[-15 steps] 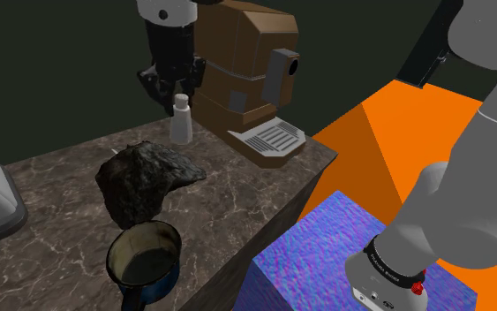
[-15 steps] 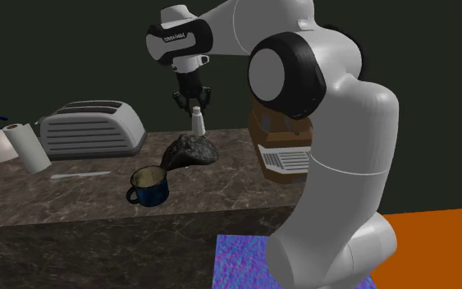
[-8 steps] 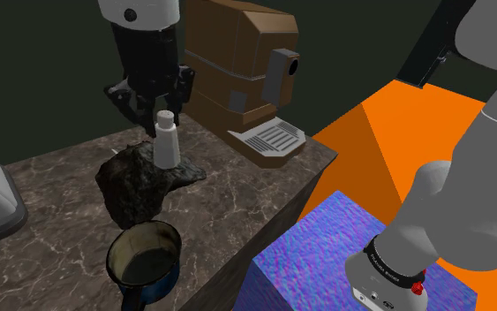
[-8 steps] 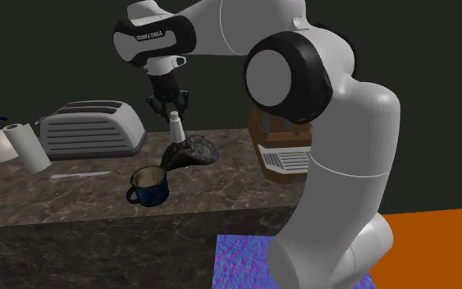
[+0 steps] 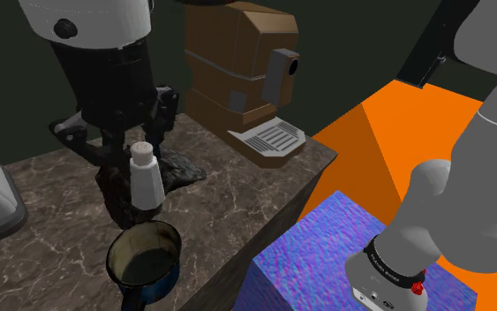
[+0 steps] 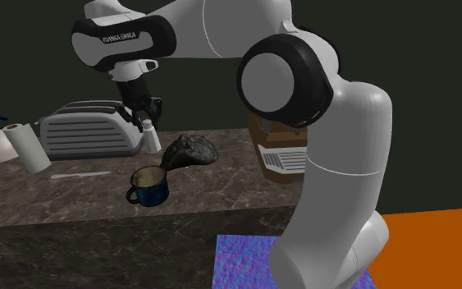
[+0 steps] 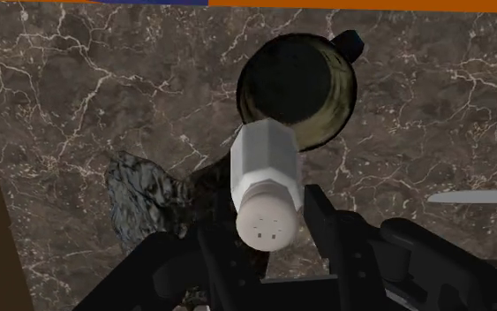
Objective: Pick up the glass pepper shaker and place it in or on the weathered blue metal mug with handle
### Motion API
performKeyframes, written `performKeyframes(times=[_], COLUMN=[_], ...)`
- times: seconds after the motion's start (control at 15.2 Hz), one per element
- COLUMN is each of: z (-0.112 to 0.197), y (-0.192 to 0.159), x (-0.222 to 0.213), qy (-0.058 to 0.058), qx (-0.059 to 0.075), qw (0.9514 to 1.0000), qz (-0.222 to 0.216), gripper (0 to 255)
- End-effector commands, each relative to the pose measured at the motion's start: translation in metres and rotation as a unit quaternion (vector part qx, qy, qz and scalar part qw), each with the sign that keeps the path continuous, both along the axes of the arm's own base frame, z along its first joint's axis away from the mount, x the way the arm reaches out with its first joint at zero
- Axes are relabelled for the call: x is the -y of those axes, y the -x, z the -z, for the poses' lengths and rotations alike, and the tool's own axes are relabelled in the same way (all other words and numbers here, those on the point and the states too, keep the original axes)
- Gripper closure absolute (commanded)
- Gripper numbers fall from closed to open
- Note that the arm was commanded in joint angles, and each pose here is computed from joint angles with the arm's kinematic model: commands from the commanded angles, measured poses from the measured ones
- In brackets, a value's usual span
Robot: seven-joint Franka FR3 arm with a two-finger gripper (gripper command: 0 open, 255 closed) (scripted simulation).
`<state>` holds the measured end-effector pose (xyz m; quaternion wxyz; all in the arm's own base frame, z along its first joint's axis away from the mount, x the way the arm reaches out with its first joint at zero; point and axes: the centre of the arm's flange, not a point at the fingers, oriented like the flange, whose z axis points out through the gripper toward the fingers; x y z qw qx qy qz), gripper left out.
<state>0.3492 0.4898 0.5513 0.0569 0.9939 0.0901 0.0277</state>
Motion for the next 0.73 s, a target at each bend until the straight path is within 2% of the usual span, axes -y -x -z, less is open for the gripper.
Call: performKeyframes(times=[0.0,0.13,0.66], z=[-0.005,-0.006,0.036], y=[0.023,0.038,0.038], x=[-0.022,-0.035,-0.035], qy=[0.0,0.0,0.0], qx=[0.0,0.0,0.0], qw=[1.0,1.0,1.0], qz=[0.001,0.001,0.001], gripper=[255,255,255])
